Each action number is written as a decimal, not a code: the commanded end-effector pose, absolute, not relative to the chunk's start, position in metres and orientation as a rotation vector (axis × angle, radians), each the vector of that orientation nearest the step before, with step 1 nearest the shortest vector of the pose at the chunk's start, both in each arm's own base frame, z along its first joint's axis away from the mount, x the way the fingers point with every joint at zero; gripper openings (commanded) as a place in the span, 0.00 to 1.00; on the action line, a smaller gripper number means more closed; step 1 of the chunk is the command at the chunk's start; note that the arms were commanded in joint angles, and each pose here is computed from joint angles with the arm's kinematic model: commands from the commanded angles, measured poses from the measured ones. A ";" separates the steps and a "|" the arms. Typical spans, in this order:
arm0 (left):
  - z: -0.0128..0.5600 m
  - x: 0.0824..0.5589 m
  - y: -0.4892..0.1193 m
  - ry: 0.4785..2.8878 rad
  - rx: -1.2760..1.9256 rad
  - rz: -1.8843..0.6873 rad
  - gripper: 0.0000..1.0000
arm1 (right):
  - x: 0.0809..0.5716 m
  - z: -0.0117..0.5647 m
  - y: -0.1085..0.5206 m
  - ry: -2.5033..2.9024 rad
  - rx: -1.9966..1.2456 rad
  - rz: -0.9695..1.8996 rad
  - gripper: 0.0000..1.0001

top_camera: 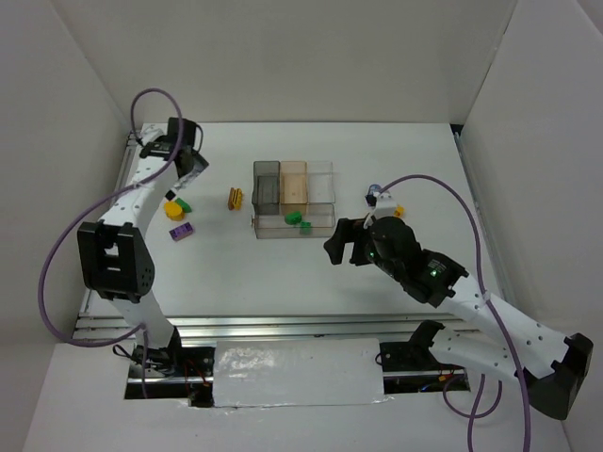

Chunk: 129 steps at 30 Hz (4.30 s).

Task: Sort the legos into containers by color

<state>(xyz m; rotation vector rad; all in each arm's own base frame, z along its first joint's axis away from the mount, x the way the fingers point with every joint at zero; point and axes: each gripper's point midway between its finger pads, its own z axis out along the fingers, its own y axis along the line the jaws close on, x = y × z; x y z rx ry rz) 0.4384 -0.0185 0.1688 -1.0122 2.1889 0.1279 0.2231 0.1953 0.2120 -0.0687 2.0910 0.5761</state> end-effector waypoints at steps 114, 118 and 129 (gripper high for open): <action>0.312 0.230 -0.322 2.107 -0.582 -1.088 0.09 | 0.246 0.334 0.266 1.309 0.243 0.805 0.10; 0.315 0.229 -0.327 2.105 -0.533 -1.104 0.55 | 0.241 0.334 0.267 1.292 0.212 0.836 0.00; 0.364 0.236 -0.321 1.981 -0.199 -0.999 1.00 | 0.227 0.315 0.267 1.374 0.124 0.982 0.00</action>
